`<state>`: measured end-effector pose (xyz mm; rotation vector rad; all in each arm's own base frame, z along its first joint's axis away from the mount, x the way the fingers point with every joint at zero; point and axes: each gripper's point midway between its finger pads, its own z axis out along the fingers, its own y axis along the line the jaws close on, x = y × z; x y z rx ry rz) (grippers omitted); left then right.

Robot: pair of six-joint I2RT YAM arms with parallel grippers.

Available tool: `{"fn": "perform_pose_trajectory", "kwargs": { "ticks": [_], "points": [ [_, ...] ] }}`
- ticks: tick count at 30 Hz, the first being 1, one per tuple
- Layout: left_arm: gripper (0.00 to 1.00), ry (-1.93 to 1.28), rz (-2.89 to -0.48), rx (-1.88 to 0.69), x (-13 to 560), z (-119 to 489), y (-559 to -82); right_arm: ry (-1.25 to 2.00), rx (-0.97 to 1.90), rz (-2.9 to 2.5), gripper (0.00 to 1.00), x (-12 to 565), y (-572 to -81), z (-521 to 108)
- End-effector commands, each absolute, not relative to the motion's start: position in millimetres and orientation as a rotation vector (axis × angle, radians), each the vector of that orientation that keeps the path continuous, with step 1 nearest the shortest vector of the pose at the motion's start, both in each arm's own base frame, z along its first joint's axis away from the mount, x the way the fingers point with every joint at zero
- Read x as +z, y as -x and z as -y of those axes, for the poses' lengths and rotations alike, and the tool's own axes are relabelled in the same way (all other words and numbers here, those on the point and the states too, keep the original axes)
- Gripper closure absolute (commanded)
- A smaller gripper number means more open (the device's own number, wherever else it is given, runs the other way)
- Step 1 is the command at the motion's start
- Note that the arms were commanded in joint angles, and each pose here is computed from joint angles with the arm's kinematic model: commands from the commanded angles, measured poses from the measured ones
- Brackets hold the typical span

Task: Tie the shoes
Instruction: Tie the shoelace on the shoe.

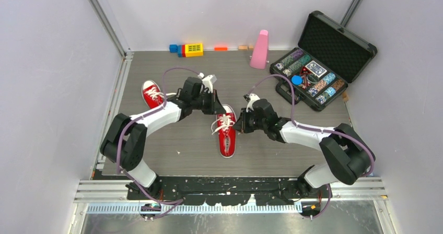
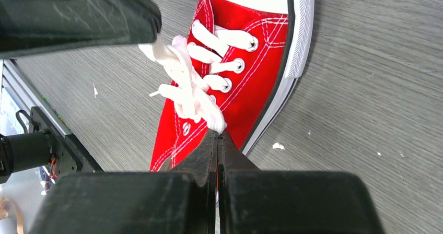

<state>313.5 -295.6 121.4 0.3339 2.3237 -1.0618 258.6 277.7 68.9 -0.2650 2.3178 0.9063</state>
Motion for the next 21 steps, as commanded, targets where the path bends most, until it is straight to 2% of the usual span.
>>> {"fn": "perform_pose_trajectory", "kwargs": {
  "ticks": [1, 18, 21],
  "points": [
    [1.0, -0.331, -2.248, -1.214, 148.6, 304.8, -299.8, 0.235, 0.902, -2.269, 1.0, 84.0, -264.2, -275.5],
    [1.0, -0.216, -2.273, -1.312, 131.9, 284.5, -269.6, 0.227, 0.897, -2.351, 1.0, 71.9, -248.4, -268.0],
    [1.0, -0.225, -2.271, -1.333, 130.4, 287.6, -270.3, 0.227, 0.887, -2.349, 0.88, 75.5, -250.6, -267.8]
  ]
}}
